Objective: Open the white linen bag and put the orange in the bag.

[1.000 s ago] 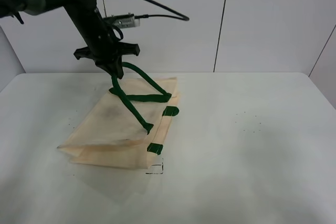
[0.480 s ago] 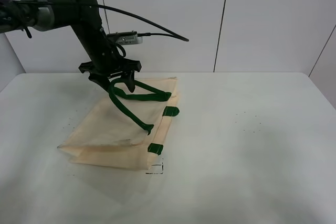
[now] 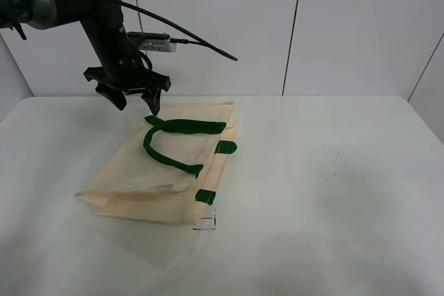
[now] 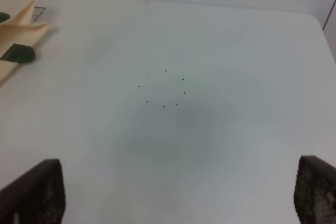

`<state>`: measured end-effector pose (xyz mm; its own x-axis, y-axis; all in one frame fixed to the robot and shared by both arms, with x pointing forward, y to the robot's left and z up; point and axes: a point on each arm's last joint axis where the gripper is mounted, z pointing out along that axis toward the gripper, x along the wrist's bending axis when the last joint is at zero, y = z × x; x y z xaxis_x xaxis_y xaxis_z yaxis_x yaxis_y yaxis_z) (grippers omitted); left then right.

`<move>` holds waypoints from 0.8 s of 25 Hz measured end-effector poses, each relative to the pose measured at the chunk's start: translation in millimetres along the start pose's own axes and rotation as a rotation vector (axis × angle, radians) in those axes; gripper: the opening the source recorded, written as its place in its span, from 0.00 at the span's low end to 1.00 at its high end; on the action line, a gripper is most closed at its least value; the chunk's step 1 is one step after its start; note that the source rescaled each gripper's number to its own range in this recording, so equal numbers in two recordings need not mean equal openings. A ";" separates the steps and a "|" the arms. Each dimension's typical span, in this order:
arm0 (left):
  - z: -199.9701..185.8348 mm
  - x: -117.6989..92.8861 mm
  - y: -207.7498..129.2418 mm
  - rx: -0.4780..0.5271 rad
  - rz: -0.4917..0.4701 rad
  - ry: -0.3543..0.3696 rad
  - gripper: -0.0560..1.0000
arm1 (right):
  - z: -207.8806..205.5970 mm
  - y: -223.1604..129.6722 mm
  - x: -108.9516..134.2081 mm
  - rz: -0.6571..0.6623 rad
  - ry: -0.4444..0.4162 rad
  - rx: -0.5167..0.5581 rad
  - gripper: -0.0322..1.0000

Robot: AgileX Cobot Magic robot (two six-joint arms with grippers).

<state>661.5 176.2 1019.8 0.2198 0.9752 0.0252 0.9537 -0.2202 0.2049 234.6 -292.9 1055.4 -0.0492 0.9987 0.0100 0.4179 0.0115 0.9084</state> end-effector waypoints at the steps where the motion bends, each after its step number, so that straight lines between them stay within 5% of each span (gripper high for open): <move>1: -1.0 5.9 0.4 -0.002 -0.013 0.003 0.89 | 0.0 0.0 0.0 0.000 0.000 0.000 1.00; 11: 0.3 115.8 -11.7 0.042 -0.254 0.064 0.89 | 0.0 0.0 0.0 0.000 0.000 0.000 1.00; 20: -14.5 120.4 -33.5 0.084 -0.271 0.075 0.89 | 0.0 0.0 0.0 0.000 0.000 0.000 1.00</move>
<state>653.0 301.3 1030.2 -0.0579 0.9969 0.0534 0.9899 0.0504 0.1324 234.6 -292.9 1055.4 -0.0492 0.9987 0.0100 0.4179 0.0115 0.9084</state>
